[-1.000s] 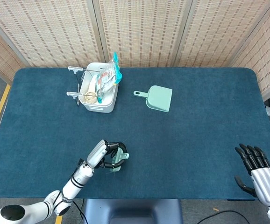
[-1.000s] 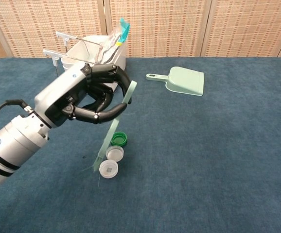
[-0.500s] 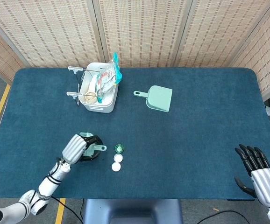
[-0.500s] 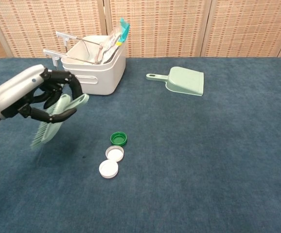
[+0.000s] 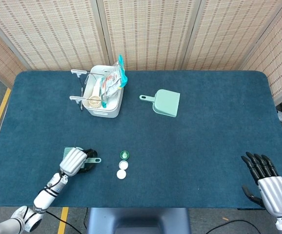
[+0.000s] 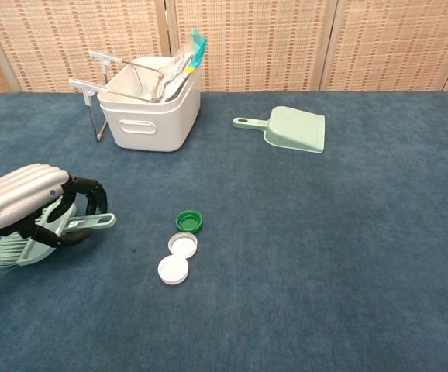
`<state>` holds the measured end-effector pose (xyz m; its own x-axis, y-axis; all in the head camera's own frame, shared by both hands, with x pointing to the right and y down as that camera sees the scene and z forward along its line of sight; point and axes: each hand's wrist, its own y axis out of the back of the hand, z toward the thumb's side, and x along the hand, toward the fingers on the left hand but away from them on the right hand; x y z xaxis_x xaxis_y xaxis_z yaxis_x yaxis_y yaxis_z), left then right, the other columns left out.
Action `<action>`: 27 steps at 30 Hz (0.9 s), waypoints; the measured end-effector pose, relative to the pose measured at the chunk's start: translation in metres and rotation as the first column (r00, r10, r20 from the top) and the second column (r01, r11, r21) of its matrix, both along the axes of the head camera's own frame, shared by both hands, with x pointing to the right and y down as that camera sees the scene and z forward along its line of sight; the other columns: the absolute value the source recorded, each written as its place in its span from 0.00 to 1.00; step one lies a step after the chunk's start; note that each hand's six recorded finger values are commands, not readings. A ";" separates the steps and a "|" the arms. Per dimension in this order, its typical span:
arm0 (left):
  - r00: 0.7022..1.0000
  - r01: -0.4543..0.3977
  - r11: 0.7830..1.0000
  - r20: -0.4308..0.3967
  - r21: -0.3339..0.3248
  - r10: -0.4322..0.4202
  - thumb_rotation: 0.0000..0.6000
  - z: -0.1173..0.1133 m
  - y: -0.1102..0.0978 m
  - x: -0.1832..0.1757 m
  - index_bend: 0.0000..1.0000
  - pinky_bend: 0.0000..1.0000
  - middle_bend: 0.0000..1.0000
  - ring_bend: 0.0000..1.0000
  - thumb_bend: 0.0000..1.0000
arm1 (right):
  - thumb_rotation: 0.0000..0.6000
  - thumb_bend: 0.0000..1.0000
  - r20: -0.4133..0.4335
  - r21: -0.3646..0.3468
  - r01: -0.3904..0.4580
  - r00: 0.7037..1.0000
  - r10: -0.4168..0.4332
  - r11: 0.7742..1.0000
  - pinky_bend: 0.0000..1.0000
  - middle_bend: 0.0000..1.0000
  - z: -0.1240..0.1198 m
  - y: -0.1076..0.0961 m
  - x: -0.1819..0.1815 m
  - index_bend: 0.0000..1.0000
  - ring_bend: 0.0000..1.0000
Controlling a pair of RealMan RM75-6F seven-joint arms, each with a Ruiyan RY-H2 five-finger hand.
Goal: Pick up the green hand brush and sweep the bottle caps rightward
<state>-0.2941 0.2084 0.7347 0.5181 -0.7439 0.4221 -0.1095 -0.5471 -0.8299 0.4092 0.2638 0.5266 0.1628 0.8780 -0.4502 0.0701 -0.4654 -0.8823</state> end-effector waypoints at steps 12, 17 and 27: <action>0.994 0.049 0.998 -0.097 -0.051 -0.053 1.00 -0.030 -0.002 0.005 0.00 0.89 0.00 0.54 0.30 | 1.00 0.27 0.010 0.020 0.004 1.000 -0.004 1.000 0.00 0.01 -0.004 0.001 -0.001 0.00 0.00; 0.986 0.089 0.996 -0.144 0.008 -0.087 1.00 -0.078 0.003 -0.020 0.00 0.26 0.00 0.01 0.33 | 1.00 0.27 0.000 0.019 0.001 1.000 -0.001 1.000 0.00 0.01 -0.005 0.002 0.001 0.00 0.00; 0.938 0.283 0.920 0.122 0.271 -0.324 1.00 -0.174 0.071 -0.152 0.00 0.03 0.00 0.00 0.37 | 1.00 0.27 -0.033 -0.019 -0.001 0.999 0.001 1.000 0.00 0.00 0.004 0.003 -0.003 0.00 0.00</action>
<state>-0.4464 0.2797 0.5605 0.1909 -0.9453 0.2646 -0.0909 -0.2854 -0.9541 0.4060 0.2668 0.5302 0.1467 0.8693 -0.4720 0.0415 -0.4821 -0.8751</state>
